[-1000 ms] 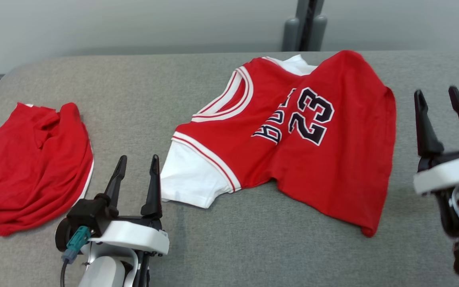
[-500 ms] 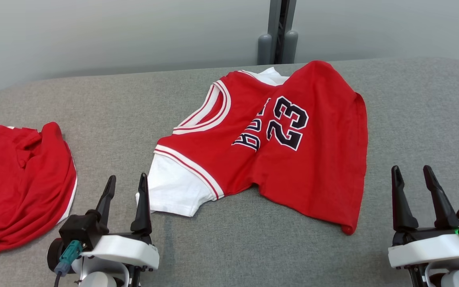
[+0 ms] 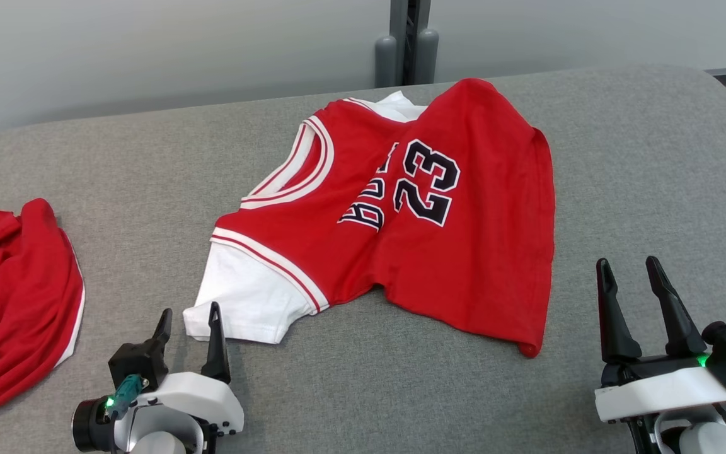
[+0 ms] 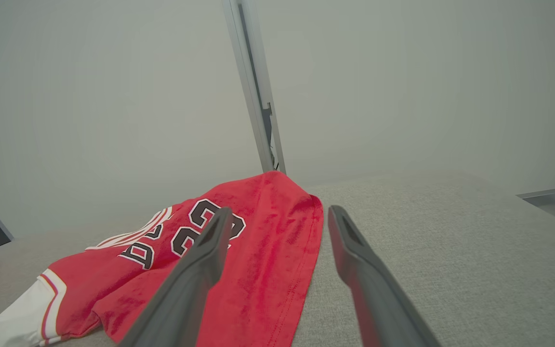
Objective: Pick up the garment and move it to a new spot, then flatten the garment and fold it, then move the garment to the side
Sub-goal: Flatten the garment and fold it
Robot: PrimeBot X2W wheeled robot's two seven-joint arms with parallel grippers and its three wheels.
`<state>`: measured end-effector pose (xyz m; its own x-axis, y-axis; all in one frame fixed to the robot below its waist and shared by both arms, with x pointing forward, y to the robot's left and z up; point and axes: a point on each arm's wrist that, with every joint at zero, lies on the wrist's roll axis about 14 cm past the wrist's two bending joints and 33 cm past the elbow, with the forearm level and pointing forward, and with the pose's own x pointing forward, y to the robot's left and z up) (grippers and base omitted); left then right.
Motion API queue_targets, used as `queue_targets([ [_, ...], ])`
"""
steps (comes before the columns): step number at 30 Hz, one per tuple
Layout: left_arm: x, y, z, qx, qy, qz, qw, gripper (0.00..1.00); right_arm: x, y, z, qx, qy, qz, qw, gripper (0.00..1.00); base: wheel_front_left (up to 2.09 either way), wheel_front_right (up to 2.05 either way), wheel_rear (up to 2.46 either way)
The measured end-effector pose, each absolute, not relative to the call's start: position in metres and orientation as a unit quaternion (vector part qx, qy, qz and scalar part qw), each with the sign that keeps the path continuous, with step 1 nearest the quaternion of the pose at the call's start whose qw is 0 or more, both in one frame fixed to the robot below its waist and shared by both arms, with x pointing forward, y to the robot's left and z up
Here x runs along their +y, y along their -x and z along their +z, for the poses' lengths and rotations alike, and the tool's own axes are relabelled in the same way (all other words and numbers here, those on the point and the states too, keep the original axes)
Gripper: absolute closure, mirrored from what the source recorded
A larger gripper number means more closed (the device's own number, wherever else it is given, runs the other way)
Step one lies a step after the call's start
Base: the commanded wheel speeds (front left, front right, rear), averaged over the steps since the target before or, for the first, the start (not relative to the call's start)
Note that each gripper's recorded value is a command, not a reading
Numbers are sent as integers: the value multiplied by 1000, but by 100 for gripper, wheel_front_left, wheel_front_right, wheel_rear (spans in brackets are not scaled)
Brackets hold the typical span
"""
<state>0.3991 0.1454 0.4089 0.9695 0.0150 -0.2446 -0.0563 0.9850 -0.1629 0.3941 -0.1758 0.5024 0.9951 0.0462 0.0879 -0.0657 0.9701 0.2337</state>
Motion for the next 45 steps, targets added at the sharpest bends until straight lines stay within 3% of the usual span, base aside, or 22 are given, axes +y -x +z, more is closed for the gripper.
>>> queue_targets([
  [11, 153, -400, 362, 202, 51, 42, 977, 0, -181, -394, 496, -33, -118, 20, 992, 0, 0, 0, 0],
  [17, 151, -402, 362, 203, 56, 31, 977, 0, -177, -396, 492, -27, -118, 24, 992, 0, 0, 0, 0],
  [18, 152, -402, 362, 203, 56, 30, 977, 13, -177, -396, 492, -26, -119, 25, 992, 0, 0, 0, 0],
  [20, 150, -402, 361, 204, 59, 23, 977, 100, -175, -396, 490, -23, -119, 27, 992, 0, 0, 0, 0],
  [32, 150, -421, 416, 110, 95, 13, 989, 100, -170, -389, 444, 54, -161, 16, 985, 0, 0, 0, 0],
  [45, 155, -408, 472, 21, 102, 14, 994, 100, -121, -373, 379, 192, -289, 32, 937, 0, 0, 0, 0],
])
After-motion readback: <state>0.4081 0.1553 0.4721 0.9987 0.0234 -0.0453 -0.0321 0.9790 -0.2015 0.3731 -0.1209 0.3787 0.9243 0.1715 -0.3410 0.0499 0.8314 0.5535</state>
